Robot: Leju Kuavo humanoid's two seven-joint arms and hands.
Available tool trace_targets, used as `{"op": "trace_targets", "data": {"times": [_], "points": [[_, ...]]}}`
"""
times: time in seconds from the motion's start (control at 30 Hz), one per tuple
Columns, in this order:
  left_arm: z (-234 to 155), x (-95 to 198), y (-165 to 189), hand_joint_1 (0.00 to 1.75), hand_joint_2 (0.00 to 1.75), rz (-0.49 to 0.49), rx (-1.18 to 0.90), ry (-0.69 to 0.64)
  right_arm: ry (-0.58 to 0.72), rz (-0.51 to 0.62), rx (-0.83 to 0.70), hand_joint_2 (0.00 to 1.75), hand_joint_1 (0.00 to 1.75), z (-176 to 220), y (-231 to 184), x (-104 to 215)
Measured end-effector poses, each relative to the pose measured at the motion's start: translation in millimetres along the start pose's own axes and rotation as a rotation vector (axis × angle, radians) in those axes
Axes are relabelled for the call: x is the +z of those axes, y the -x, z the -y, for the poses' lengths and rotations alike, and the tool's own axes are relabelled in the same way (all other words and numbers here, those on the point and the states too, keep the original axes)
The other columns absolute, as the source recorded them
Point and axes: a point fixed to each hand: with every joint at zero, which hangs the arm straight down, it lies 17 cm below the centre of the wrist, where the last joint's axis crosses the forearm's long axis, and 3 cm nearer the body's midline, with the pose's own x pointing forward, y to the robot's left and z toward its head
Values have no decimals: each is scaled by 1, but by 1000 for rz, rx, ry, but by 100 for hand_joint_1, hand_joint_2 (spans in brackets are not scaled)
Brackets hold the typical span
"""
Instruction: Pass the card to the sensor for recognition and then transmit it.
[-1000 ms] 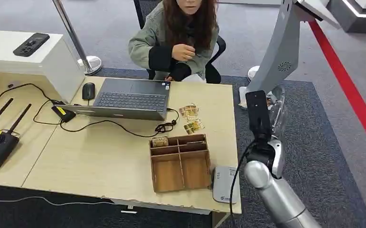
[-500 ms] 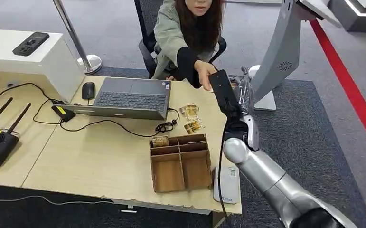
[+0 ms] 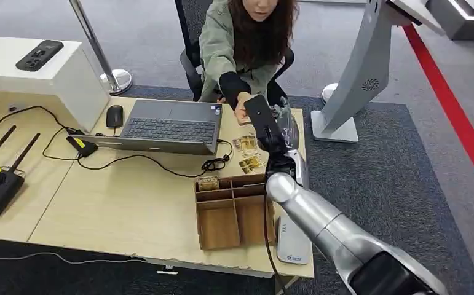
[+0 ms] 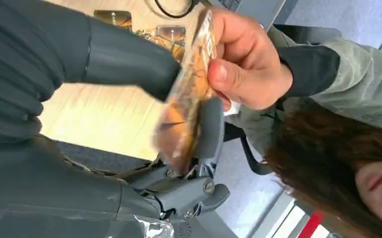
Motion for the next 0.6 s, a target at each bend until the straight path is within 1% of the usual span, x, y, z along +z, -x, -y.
{"op": "trace_targets", "data": {"times": [0.17,0.3,0.4,0.43,0.5,0.53,0.6], "points": [[-1,0,0,0,175,0,10,-1,-14,16,-53,175,0,-6,-4,1],[-1,0,1,0,175,5,27,-2,1,53,-15,175,0,3,-15,3],[0,-1,2,0,175,7,42,-3,58,89,129,175,0,26,-24,6],[0,-1,2,0,175,8,45,-3,78,96,198,175,0,35,-24,7],[0,-1,2,0,175,6,49,-2,110,115,389,175,0,53,-22,13],[0,-1,3,0,175,5,50,-2,115,106,464,175,0,62,-17,17],[0,-1,3,0,175,2,51,-4,102,94,563,175,0,71,-3,27]]}}
